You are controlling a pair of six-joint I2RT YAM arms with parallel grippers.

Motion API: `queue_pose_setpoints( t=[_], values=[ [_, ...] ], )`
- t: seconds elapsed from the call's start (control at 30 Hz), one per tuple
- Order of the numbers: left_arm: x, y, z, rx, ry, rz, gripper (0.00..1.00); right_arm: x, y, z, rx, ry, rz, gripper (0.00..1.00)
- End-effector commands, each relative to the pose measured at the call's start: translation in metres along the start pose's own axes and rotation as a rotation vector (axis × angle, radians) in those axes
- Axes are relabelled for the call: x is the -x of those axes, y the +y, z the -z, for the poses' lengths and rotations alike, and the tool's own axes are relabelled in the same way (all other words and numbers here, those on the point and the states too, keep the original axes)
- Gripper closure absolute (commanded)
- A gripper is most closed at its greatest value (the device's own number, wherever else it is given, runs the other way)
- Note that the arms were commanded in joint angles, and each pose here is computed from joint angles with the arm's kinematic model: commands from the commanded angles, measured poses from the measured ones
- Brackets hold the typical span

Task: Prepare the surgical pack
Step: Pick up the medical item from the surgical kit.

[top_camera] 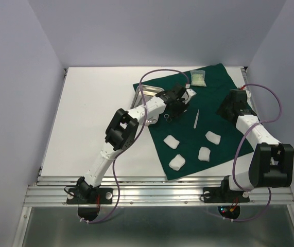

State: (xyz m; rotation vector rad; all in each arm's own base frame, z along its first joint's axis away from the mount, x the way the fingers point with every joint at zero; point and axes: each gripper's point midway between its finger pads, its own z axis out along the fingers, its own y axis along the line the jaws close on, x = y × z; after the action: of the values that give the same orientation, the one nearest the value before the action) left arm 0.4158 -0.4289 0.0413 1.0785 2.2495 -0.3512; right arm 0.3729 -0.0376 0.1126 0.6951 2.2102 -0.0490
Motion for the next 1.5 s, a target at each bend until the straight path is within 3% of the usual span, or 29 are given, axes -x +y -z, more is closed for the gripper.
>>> queue_pose_setpoints(
  t=[0.0, 0.6, 0.63, 0.67, 0.77, 0.83, 0.97, 1.17, 1.47],
  values=[
    [0.02, -0.007, 0.008, -0.047, -0.045, -0.034, 0.47, 0.018, 0.007, 0.009, 0.029, -0.05, -0.006, 0.43],
    [-0.003, 0.004, -0.018, 0.007, 0.013, -0.028, 0.52, 0.013, 0.005, 0.006, 0.025, -0.035, -0.008, 0.43],
    [-0.004, 0.004, -0.019, 0.01, 0.015, -0.028, 0.54, 0.013, 0.006, 0.006, 0.026, -0.034, -0.008, 0.43],
    [-0.004, 0.006, -0.019, 0.019, 0.016, -0.028, 0.63, 0.012, 0.005, 0.005, 0.026, -0.033, -0.009, 0.43],
    [-0.006, 0.008, -0.019, 0.041, 0.024, -0.026, 0.76, 0.013, 0.006, 0.006, 0.027, -0.036, -0.009, 0.43],
    [-0.004, 0.009, -0.016, 0.053, 0.019, -0.027, 0.77, 0.012, 0.005, 0.006, 0.025, -0.035, -0.011, 0.43],
    [0.005, 0.013, -0.007, 0.103, -0.005, -0.018, 0.75, 0.013, 0.007, 0.007, 0.031, -0.037, -0.012, 0.43],
    [0.022, 0.007, 0.007, 0.102, -0.05, -0.011, 0.51, 0.014, 0.007, 0.008, 0.035, -0.038, -0.012, 0.43],
    [0.01, 0.008, -0.013, 0.096, -0.012, -0.014, 0.5, 0.016, 0.006, 0.01, 0.03, -0.046, -0.006, 0.43]
  ],
)
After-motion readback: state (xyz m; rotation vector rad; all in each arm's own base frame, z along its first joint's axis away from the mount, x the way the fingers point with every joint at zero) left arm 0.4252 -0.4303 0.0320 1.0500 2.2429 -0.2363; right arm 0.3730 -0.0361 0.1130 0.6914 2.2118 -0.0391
